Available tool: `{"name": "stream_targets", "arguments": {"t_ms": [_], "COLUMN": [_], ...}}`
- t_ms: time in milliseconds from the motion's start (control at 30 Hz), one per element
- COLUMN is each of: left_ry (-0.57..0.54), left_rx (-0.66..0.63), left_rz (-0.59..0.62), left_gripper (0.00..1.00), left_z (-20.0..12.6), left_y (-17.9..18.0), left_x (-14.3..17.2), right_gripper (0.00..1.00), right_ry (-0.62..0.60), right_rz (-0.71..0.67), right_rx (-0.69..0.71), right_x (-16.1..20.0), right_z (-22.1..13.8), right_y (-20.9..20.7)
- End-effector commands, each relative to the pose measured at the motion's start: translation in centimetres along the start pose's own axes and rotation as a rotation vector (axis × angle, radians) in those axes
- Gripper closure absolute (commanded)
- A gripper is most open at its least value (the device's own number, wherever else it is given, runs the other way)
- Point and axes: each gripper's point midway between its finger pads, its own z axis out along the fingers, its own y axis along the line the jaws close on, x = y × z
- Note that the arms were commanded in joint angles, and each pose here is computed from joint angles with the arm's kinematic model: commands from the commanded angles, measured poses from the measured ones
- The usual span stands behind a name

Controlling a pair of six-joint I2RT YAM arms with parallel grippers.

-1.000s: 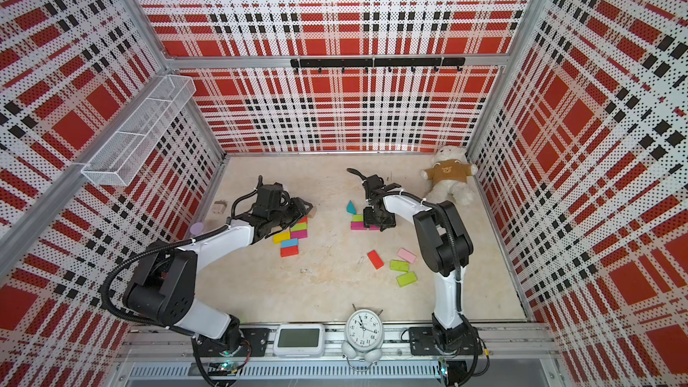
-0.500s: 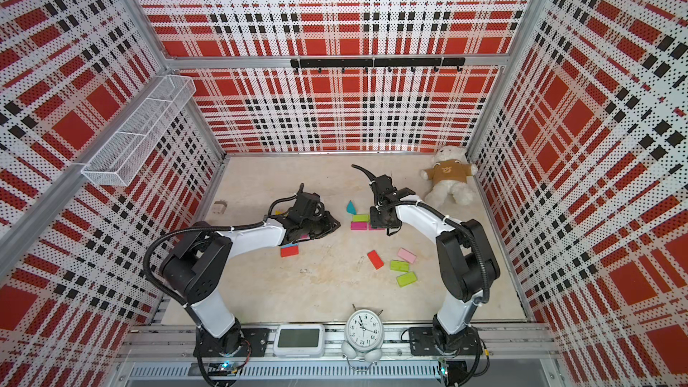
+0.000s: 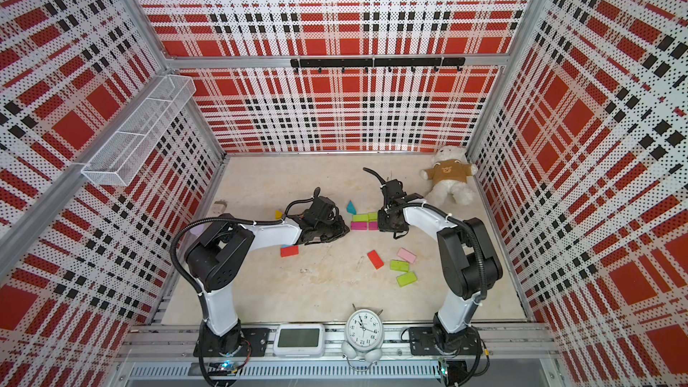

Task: Assemble a carrot with building blocks
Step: Adjust the building block at the center of the board.

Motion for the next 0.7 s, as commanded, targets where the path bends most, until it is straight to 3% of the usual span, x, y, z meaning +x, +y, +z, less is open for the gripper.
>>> {"name": "stream_targets", "arguments": {"t_ms": [0,667], "left_ry": [-0.043,-0.019], "left_rx": [-0.001,0.014], "left_rz": [-0.007,-0.003], "left_gripper": [0.84,0.84], "left_z": [0.5,2.1], "left_y": [-0.5,-0.9], "left_x": [-1.0,-1.5], "right_gripper": [0.61,0.63], "right_ry": [-0.016,0.013], "right_rz": [-0.011,-0.002], "right_rx": [-0.030,-0.029], "right_x": [-0.2,-0.1], "right_z": [0.1,1.2], "right_y": [0.3,0.2]}}
